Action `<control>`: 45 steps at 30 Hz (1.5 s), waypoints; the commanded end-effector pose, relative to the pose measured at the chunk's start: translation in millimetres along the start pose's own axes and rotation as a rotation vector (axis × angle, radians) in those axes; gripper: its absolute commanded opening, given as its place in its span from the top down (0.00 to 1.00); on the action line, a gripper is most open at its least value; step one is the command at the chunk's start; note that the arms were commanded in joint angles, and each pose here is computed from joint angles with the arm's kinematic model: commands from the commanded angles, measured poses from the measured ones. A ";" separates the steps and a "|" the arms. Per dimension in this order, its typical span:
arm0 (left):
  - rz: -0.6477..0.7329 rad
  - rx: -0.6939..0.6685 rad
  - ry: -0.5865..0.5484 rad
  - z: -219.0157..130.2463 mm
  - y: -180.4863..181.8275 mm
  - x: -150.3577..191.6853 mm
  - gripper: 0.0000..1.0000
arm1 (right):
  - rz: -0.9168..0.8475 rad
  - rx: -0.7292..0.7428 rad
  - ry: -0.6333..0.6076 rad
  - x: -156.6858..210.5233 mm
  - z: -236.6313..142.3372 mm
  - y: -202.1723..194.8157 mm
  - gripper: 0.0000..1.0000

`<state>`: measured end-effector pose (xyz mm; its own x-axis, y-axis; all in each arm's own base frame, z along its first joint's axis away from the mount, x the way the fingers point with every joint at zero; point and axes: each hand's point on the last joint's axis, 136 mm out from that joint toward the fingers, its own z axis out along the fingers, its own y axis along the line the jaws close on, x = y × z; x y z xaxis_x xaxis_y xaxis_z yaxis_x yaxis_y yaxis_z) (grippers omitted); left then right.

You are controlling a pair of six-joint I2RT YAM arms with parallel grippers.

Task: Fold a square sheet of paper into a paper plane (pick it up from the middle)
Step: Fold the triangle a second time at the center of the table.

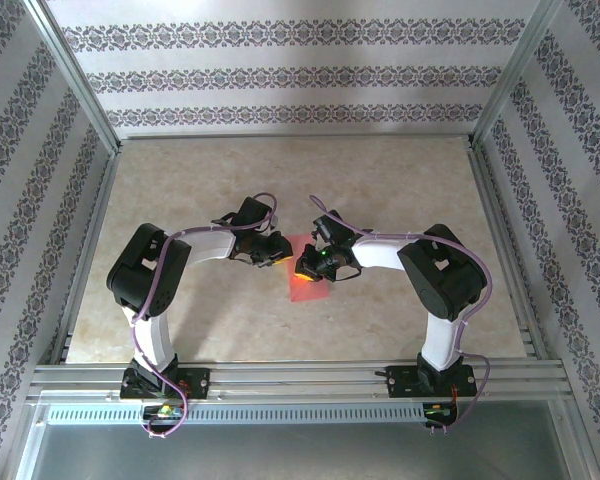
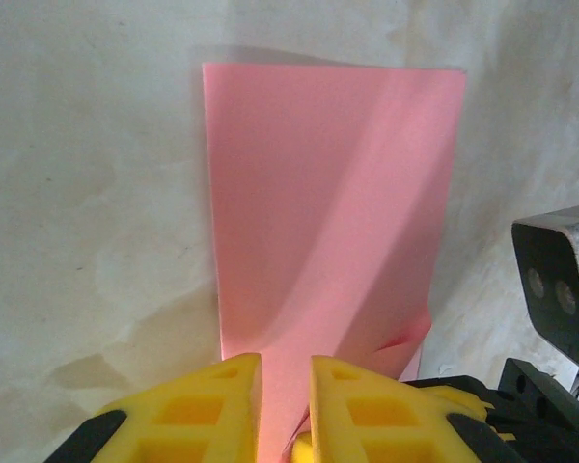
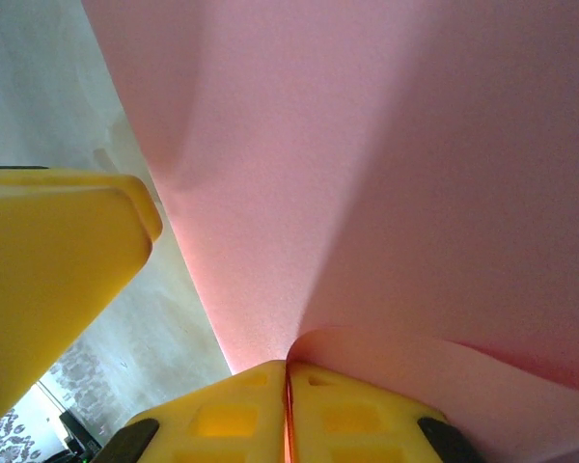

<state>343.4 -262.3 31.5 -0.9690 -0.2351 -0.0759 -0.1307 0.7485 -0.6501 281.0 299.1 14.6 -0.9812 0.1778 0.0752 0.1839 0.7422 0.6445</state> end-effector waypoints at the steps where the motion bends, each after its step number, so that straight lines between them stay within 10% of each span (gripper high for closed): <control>1: 0.008 0.019 -0.038 -16.1 -7.7 -4.0 0.79 | 0.023 0.068 0.023 5.8 8.3 -16.8 0.86; 18: -0.133 -0.012 -0.225 -59.7 22.1 -23.2 0.79 | 0.012 0.064 0.024 6.3 8.4 -17.5 0.55; 45: 0.032 -0.010 -0.005 -4.0 -14.5 43.0 0.90 | 0.013 0.188 0.025 10.1 8.2 -44.8 0.95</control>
<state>301.5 -276.4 43.0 -0.9669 -0.2416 -0.0814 -0.1267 0.7325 -0.6689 282.1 297.1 13.7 -0.9864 0.1549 0.0558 0.1554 0.7641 0.6261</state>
